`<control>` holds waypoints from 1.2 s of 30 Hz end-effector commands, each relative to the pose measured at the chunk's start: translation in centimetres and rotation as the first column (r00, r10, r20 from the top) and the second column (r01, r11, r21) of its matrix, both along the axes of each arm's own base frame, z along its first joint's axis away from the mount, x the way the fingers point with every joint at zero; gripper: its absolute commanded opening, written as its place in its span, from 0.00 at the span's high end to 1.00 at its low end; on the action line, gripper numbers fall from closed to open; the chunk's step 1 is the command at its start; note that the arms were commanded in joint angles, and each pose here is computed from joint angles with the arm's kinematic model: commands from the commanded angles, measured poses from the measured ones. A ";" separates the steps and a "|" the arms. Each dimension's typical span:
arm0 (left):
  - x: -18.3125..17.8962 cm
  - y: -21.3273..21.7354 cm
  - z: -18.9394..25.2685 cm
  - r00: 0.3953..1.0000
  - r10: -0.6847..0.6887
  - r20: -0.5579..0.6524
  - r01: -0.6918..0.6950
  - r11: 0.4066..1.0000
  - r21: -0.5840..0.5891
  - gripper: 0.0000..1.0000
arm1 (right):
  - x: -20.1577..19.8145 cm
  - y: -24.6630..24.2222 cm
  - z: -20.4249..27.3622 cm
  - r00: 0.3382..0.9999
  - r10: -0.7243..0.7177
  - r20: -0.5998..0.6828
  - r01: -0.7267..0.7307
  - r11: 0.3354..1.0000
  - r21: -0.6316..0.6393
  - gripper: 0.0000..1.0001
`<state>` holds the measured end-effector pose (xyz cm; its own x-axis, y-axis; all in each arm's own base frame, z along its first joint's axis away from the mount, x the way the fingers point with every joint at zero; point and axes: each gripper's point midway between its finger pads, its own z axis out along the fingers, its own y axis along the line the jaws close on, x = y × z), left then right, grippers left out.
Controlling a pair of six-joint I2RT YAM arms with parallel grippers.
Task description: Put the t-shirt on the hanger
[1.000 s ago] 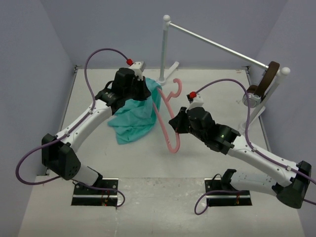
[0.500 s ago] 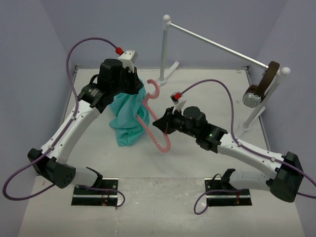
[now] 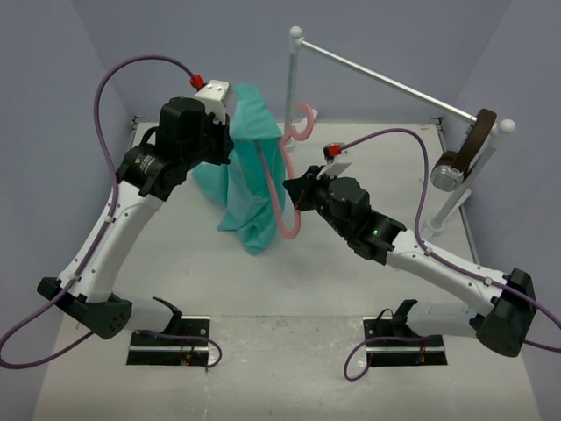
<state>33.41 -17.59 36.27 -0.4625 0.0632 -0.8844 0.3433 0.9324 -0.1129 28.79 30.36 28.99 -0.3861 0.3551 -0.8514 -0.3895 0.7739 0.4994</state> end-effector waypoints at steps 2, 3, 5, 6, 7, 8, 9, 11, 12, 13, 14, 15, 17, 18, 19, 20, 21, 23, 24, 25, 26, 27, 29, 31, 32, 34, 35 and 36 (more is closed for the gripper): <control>1.3 -1.8 0.0 0.997 -0.079 0.007 0.079 0.997 0.012 1.00 | -2.3 2.3 4.4 0.965 0.204 0.167 -0.211 0.977 0.021 1.00; 0.9 -3.5 0.3 0.987 -0.161 0.003 0.161 0.986 -0.029 1.00 | -2.5 2.7 4.9 0.958 0.229 0.175 -0.236 0.972 0.017 1.00; 0.7 -4.8 0.7 0.978 -0.210 0.009 0.211 0.976 -0.058 1.00 | -2.7 3.2 4.9 0.952 0.255 0.170 -0.261 0.965 0.014 1.00; 0.4 -5.6 1.3 0.971 -0.238 0.019 0.238 0.969 -0.067 1.00 | -2.8 3.3 5.3 0.947 0.260 0.188 -0.268 0.963 0.019 1.00; 0.3 -6.2 1.8 0.966 -0.257 0.030 0.258 0.963 -0.076 1.00 | -2.8 3.3 5.5 0.944 0.263 0.198 -0.272 0.962 0.020 1.00; 0.1 -6.4 2.4 0.963 -0.265 0.039 0.267 0.960 -0.083 1.00 | -2.7 3.2 5.5 0.943 0.264 0.201 -0.274 0.962 0.020 1.00; -0.2 -6.6 3.0 0.961 -0.272 0.049 0.276 0.957 -0.089 1.00 | -2.8 3.2 5.6 0.941 0.267 0.206 -0.278 0.960 0.025 1.00; -0.3 -6.0 4.0 0.968 -0.240 0.069 0.246 0.966 -0.085 1.00 | -2.9 2.8 6.0 0.937 0.268 0.226 -0.284 0.958 0.042 1.00; -0.5 -5.4 4.6 0.973 -0.216 0.078 0.222 0.971 -0.085 1.00 | -2.6 2.4 5.9 0.938 0.257 0.233 -0.279 0.958 0.066 1.00; -0.7 -4.9 5.4 0.976 -0.196 0.091 0.204 0.975 -0.085 0.98 | -2.2 1.7 5.8 0.941 0.238 0.242 -0.268 0.958 0.099 1.00; -0.8 -4.4 6.1 0.978 -0.177 0.107 0.186 0.979 -0.083 0.93 | -1.8 0.7 6.0 0.940 0.217 0.263 -0.260 0.956 0.140 1.00; -0.8 -3.9 6.2 0.982 -0.158 0.102 0.165 0.984 -0.072 0.85 | -2.6 0.5 6.5 0.921 0.257 0.293 -0.313 0.936 0.161 1.00; -1.3 -3.2 7.6 0.981 -0.144 0.126 0.153 0.986 -0.063 0.63 | -2.6 -0.7 6.6 0.904 0.236 0.357 -0.321 0.925 0.203 1.00; -1.5 -3.1 8.4 0.977 -0.153 0.148 0.163 0.985 -0.058 0.51 | -2.7 -0.9 6.8 0.896 0.232 0.378 -0.322 0.926 0.197 1.00; -1.8 -2.9 9.2 0.972 -0.161 0.169 0.173 0.984 -0.053 0.38 | -2.8 -1.2 7.1 0.889 0.228 0.398 -0.323 0.927 0.191 1.00; -2.1 -2.6 10.2 0.967 -0.163 0.198 0.176 0.983 -0.051 0.18 | -2.8 -1.5 7.3 0.883 0.223 0.413 -0.322 0.928 0.186 1.00; -2.4 -2.2 11.3 0.960 -0.159 0.230 0.175 0.983 -0.050 0.00 | -2.8 -1.8 7.5 0.879 0.221 0.423 -0.323 0.928 0.185 1.00; -3.2 -1.5 13.4 0.939 -0.164 0.303 0.184 0.982 -0.037 0.00 | -2.8 -3.1 7.7 0.861 0.235 0.452 -0.351 0.916 0.192 1.00; -3.1 -1.5 14.2 0.923 -0.169 0.344 0.189 0.982 -0.026 0.00 | -2.8 -3.5 7.5 0.856 0.241 0.457 -0.358 0.915 0.188 1.00; -2.6 -1.5 13.2 0.912 -0.199 0.358 0.201 0.979 0.032 0.00 | -2.8 -4.1 6.5 0.855 0.247 0.457 -0.358 0.918 0.173 1.00; -2.7 -1.2 14.5 0.879 -0.204 0.430 0.200 0.978 0.053 0.00 | -3.0 -4.7 6.6 0.825 0.259 0.503 -0.366 0.922 0.125 1.00; -2.8 -0.9 15.2 0.848 -0.215 0.485 0.198 0.976 0.085 0.00 | -3.1 -5.2 6.5 0.800 0.270 0.536 -0.369 0.926 0.083 1.00; -2.8 -1.1 15.4 0.792 -0.297 0.534 0.229 0.954 0.191 0.00 | -3.7 -5.5 5.7 0.765 0.319 0.560 -0.393 0.920 0.012 1.00; -3.0 -2.2 14.9 0.714 -0.432 0.551 0.294 0.899 0.325 0.00 | -3.8 -6.7 4.5 0.724 0.388 0.570 -0.423 0.903 -0.078 1.00; -3.2 -2.9 14.5 0.661 -0.512 0.549 0.329 0.855 0.401 0.00 | -4.6 -6.9 3.8 0.691 0.453 0.563 -0.471 0.873 -0.125 1.00; -3.3 -4.0 12.9 0.560 -0.648 0.517 0.367 0.753 0.546 0.00 | -6.0 -7.3 2.8 0.631 0.560 0.537 -0.551 0.811 -0.198 1.00; -3.7 -4.6 12.4 0.513 -0.696 0.503 0.395 0.712 0.581 0.00 | -6.5 -7.3 1.9 0.614 0.605 0.506 -0.580 0.781 -0.230 1.00; -4.3 -5.2 11.9 0.463 -0.738 0.491 0.420 0.670 0.612 0.00 | -7.2 -7.4 1.0 0.594 0.648 0.476 -0.611 0.749 -0.257 1.00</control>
<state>29.54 -19.62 49.82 0.2145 0.3314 -0.9188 0.6216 0.6793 0.3901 26.38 22.50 29.98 -0.1164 0.2839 -0.9518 -0.8361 0.4892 0.2482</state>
